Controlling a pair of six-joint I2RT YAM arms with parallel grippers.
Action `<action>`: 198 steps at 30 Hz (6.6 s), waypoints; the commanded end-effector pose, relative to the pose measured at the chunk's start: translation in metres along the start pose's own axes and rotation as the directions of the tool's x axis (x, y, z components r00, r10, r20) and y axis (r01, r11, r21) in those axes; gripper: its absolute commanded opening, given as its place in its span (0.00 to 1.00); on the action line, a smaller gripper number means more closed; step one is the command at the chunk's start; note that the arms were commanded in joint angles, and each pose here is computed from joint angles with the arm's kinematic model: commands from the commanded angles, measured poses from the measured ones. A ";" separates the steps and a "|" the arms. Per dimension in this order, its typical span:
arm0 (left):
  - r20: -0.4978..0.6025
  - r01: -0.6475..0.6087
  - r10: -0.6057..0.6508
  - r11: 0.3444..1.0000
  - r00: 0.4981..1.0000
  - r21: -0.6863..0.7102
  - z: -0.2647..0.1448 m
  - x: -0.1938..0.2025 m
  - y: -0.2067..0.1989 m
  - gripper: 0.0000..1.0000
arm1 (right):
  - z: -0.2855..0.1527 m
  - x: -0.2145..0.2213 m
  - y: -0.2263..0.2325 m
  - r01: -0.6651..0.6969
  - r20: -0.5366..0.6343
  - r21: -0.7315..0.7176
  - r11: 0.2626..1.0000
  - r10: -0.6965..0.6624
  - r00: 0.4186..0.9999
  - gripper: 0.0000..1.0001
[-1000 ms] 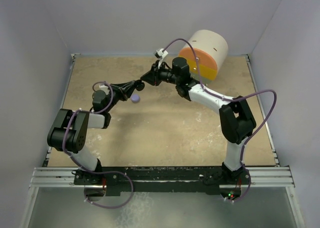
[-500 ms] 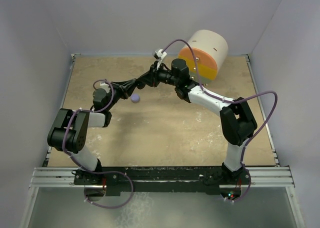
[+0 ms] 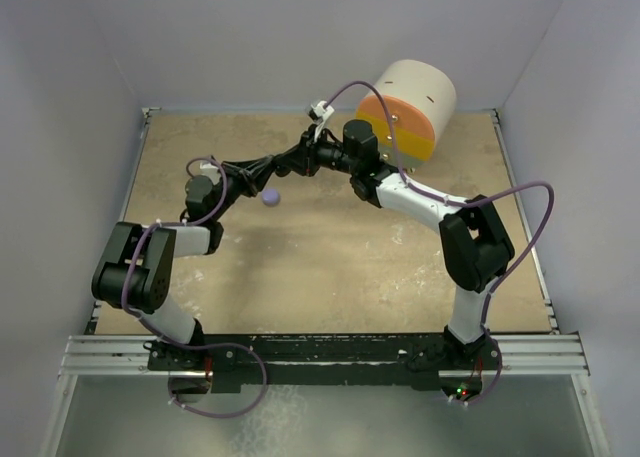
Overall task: Insert the wireless bluetooth earbuds into the charging case
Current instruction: Place the earbud in the charging case, then close the charging case, then place the charging case at the center of the board.
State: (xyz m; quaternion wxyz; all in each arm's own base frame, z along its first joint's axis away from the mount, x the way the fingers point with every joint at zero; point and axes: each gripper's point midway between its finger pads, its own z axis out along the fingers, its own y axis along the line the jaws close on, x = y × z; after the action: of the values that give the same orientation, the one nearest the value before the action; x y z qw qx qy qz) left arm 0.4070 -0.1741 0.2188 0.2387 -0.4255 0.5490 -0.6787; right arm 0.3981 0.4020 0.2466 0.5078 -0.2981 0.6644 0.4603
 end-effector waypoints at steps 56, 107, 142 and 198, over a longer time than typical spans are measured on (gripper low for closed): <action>-0.014 -0.093 0.095 0.990 0.995 0.102 0.002 0.014 -0.034 0.00 | -0.003 -0.038 -0.014 0.013 0.087 0.143 0.990 -0.025 0.996 0.27; 0.454 -0.069 0.123 0.988 0.883 -0.135 0.030 -0.007 -0.041 0.00 | -0.057 -0.009 -0.047 0.173 0.162 0.623 0.763 -0.342 0.925 1.00; 0.481 -0.025 0.154 0.964 0.863 -0.264 0.031 0.001 -0.002 0.00 | -0.033 -0.011 -0.073 0.143 0.188 0.717 0.683 -0.387 0.903 1.00; 0.168 -0.523 0.829 0.479 0.533 -0.705 -0.023 -0.117 -0.015 0.64 | -0.221 0.025 -0.141 -0.317 0.301 0.806 0.500 0.115 0.947 1.00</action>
State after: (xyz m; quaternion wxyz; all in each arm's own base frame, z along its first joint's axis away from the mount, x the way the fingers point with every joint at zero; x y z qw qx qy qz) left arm 0.4511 -0.1753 0.1380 0.4124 -0.2878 0.8355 -0.2214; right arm 0.4133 0.1804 0.1884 0.5996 0.0488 0.7834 0.1563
